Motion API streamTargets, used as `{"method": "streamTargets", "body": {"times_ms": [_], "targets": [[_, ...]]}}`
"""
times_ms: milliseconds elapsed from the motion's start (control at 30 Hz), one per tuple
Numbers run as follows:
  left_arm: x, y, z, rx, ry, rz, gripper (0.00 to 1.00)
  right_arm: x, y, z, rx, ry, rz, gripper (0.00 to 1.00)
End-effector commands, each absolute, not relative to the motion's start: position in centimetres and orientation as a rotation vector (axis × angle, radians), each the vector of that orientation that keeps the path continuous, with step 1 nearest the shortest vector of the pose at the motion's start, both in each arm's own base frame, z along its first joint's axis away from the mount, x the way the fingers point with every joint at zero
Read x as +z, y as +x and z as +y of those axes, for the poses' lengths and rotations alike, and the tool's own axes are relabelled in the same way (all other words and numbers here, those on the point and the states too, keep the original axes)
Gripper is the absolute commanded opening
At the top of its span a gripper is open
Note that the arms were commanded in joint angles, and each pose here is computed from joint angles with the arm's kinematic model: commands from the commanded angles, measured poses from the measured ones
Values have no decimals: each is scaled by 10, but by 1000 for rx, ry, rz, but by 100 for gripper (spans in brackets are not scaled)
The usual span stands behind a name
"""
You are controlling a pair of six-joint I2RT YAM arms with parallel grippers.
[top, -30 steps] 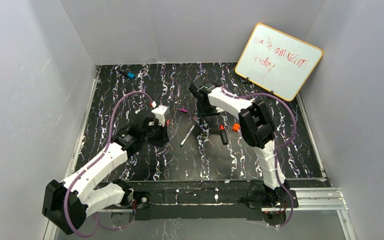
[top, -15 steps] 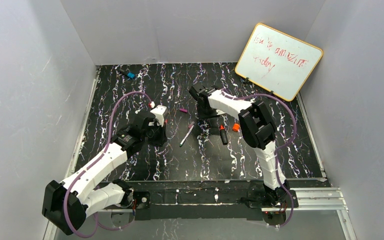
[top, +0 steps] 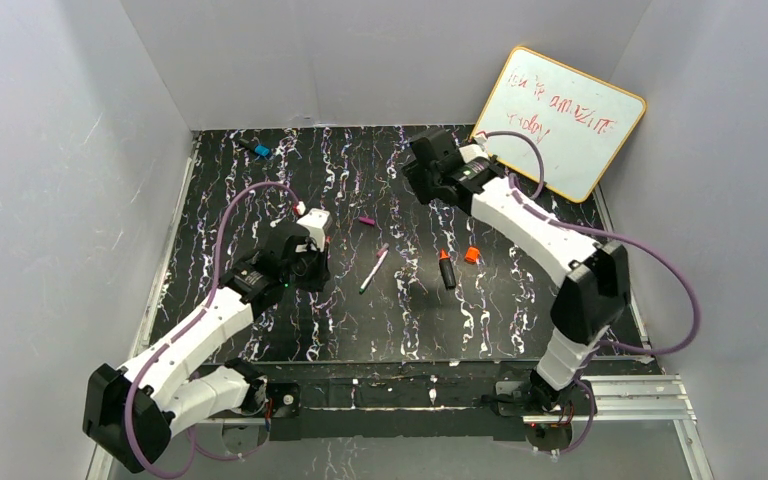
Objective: Insert the pens into the pen caps
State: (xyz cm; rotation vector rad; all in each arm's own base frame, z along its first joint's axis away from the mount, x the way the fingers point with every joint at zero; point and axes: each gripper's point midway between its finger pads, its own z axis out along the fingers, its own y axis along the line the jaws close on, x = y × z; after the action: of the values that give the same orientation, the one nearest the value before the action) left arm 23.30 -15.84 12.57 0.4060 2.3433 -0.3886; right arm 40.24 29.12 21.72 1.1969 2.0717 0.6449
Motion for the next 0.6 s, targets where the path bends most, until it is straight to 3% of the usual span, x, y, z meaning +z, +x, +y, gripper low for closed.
{"method": "streamTargets", "body": {"times_ms": [0,100,333,567], "targets": [[147,241,-155,-361,374,2280,0,178,355,296,583,829,2399,51],[156,244,-154,-367,354,2258,0,154,340,304,524,686,2574,51],[173,240,-141,-387,266,2193,0,116,368,321,273,199,2777,51],[171,239,-134,-343,254,2207,0,91,377,330,299,220,2854,47]]}}
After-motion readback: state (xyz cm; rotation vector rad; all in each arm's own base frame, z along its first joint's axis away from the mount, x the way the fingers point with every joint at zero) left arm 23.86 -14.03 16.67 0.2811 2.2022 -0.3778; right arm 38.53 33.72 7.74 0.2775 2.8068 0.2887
